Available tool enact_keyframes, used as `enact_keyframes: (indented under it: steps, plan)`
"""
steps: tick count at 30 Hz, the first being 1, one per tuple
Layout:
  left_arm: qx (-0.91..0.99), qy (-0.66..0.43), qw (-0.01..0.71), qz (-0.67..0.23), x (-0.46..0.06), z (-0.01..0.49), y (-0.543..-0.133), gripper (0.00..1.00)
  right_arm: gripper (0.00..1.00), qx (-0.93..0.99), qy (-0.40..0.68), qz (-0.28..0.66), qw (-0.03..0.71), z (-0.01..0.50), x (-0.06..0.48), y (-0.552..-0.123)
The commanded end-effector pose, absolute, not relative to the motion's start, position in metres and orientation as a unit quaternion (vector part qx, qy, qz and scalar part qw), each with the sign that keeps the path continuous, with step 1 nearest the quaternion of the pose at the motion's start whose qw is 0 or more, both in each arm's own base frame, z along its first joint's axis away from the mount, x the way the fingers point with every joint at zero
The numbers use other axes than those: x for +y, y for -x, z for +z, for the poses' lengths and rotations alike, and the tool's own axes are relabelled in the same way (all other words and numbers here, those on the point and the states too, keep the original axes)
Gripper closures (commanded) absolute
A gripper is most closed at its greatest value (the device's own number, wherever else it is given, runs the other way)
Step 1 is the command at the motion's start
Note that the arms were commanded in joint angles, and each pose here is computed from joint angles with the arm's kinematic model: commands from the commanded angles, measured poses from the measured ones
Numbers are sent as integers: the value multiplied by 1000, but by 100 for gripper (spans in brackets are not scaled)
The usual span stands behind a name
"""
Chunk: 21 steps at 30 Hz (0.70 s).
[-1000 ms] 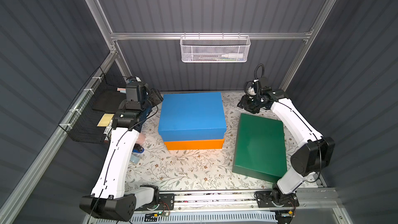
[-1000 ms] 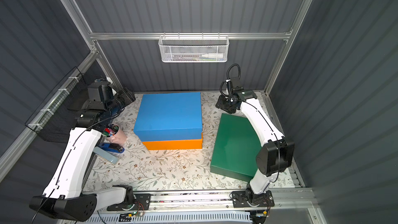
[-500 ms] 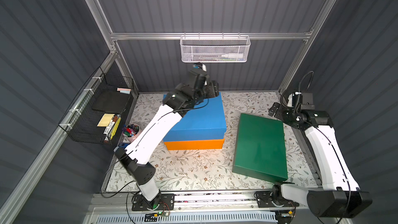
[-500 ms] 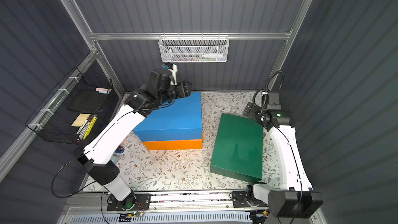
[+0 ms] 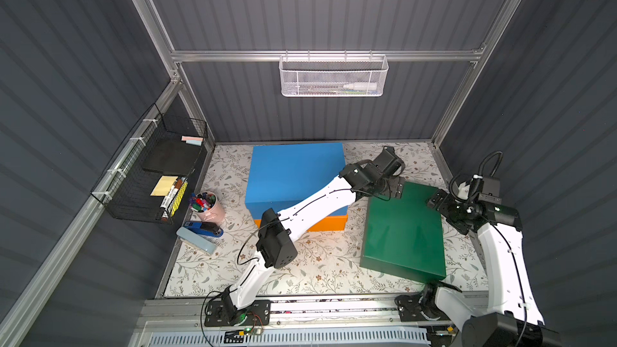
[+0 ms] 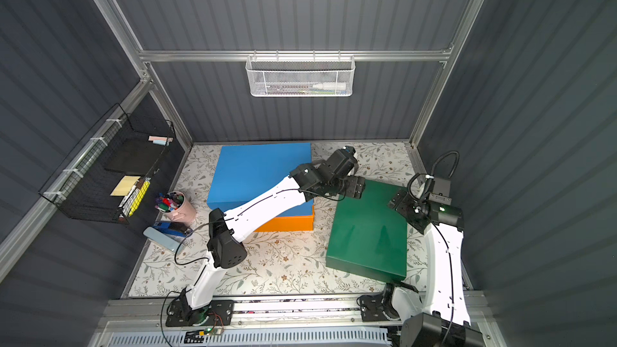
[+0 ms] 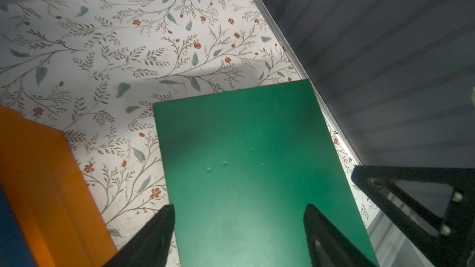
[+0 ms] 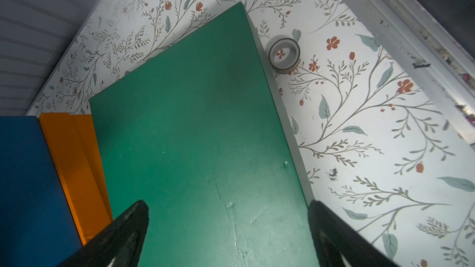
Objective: Stack the shoeboxes
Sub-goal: Pick up the shoebox from the center of the board.
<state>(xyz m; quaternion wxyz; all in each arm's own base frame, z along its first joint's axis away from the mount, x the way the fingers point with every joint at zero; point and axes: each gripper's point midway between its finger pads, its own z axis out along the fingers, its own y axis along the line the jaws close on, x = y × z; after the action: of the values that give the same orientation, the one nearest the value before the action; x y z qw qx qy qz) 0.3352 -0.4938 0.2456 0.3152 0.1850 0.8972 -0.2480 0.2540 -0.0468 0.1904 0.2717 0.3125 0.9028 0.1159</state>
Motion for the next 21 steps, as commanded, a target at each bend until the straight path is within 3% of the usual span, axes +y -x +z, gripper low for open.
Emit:
enact_keyframes:
  steps: [1, 19, 20, 21]
  plan:
    - [906, -172, 304, -239, -492, 237, -331, 18, 1, 902, -301, 125, 284, 192, -46, -257]
    - [944, -136, 237, -186, -485, 167, -324, 13, 1, 899, -357, 114, 228, 136, -50, -234]
    - [946, -133, 232, -183, -484, 163, -324, 4, 1, 899, -358, 117, 225, 133, -49, -234]
    - [948, -131, 229, -180, -484, 160, -324, 3, 1, 898, -360, 117, 223, 132, -49, -234]
